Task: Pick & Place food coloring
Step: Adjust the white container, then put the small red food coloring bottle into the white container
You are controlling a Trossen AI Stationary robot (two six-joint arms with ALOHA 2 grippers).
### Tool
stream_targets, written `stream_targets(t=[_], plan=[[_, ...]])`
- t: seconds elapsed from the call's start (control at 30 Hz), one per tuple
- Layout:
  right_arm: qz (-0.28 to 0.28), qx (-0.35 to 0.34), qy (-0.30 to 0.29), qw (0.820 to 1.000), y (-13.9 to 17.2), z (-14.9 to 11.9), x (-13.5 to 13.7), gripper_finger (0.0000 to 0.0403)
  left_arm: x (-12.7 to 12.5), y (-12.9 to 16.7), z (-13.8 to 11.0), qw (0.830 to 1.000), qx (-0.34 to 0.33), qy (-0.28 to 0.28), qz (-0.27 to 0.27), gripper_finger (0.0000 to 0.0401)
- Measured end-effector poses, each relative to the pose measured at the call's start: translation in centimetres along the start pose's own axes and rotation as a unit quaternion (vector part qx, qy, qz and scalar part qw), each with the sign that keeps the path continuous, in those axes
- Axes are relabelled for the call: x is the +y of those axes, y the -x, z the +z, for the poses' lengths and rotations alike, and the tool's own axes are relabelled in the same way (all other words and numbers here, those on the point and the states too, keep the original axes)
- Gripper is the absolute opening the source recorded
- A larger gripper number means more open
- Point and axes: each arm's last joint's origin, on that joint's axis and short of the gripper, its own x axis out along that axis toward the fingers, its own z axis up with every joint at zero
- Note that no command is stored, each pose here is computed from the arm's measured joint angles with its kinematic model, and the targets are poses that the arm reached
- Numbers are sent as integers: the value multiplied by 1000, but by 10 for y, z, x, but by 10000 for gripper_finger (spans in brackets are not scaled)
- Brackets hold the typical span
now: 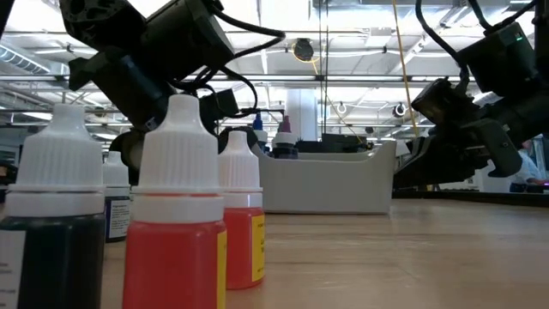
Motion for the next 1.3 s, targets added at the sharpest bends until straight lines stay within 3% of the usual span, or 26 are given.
stream_targets(t=[0.8,1.1,1.3], plan=[[0,15,0,1000,0,-2,0,0,10,6,-2,996,44,-66,26,42],[-9,74,23,997,1,-14,-2,0,21,41,3,995,63,-59,46,42],[23,79,38,996,3,-14,1,0,20,74,8,995,8,-92,44,42]])
